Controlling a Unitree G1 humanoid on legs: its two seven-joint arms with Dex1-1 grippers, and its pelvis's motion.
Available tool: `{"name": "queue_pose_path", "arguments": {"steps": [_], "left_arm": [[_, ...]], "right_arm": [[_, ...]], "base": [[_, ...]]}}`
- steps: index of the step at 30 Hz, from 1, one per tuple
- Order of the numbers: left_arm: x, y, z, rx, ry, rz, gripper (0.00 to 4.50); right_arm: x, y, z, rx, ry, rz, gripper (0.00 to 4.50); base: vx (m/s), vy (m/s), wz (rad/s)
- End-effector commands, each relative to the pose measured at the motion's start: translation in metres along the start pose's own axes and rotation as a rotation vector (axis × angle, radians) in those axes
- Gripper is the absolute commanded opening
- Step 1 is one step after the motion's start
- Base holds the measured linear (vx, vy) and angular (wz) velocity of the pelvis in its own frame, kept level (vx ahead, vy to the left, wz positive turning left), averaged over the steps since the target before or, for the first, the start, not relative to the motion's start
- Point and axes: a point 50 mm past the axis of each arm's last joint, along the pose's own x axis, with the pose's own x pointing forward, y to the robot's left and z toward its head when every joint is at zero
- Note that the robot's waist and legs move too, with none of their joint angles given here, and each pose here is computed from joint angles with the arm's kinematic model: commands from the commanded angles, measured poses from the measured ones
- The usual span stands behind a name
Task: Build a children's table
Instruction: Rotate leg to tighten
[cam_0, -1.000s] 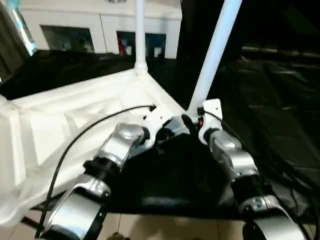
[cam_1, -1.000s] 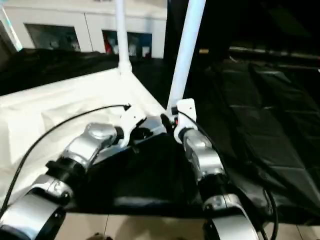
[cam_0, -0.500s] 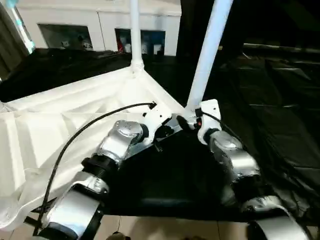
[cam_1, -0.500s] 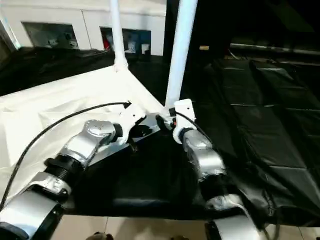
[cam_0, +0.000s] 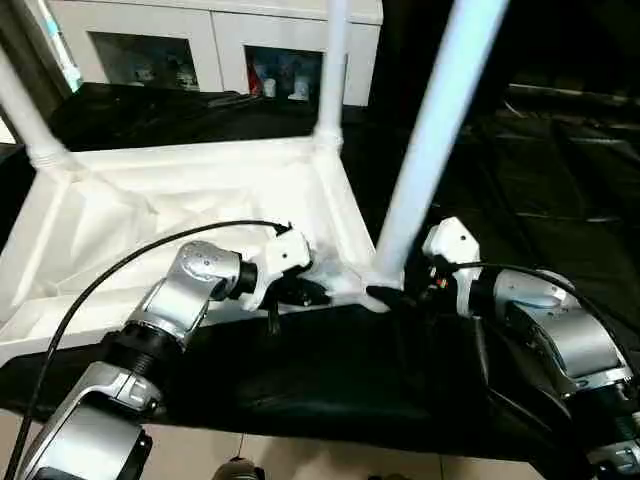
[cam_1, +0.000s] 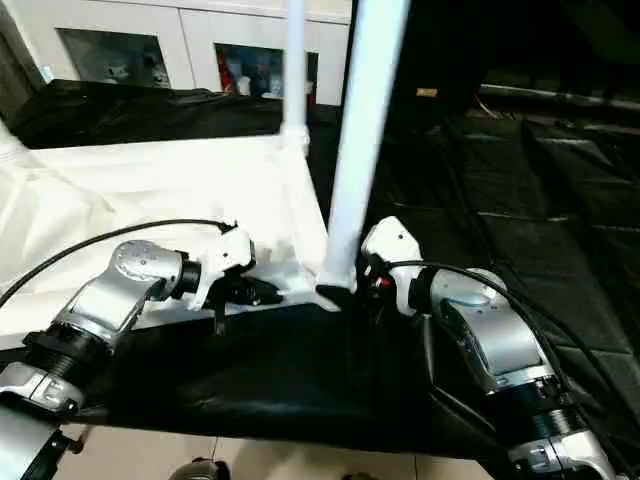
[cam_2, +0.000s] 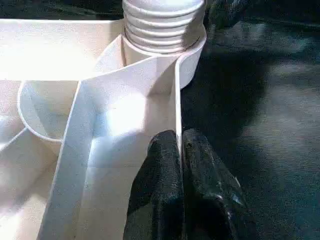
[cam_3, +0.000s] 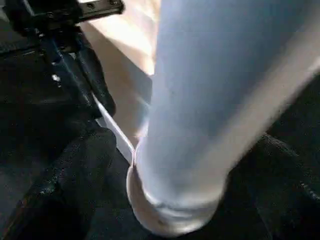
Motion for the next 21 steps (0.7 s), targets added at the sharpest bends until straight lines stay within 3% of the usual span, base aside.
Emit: {"name": "queue_pose_path", "arguments": {"steps": [1, 4, 6, 21], "left_arm": [[0.0048, -0.0082, 0.0125, 0.041, -0.052, -0.093, 0.00], [0.0043, -0.0096, 0.0129, 0.044, -0.053, -0.110, 0.00], [0.0039, -0.0100, 0.0127, 0.047, -0.051, -0.116, 0.00], [-0.0005, -0.0093, 0.0080, 0.044, -0.028, -0.091, 0.00]], "right_arm": [[-0.0032, 0.0035, 0.0021, -0.001, 0.008, 0.049, 4.14], [-0.0035, 0.0046, 0.0035, 0.001, 0.007, 0.070, 4.14], [-0.0034, 0.0052, 0.0041, 0.002, 0.010, 0.083, 3.81], [-0.0006, 0.0104, -0.0040, -0.013, 0.072, 0.152, 2.67]], "base": [[0.000, 0.000, 0.00], [0.000, 0.000, 0.00], [0.000, 0.000, 0.00], [0.000, 0.000, 0.00]]}}
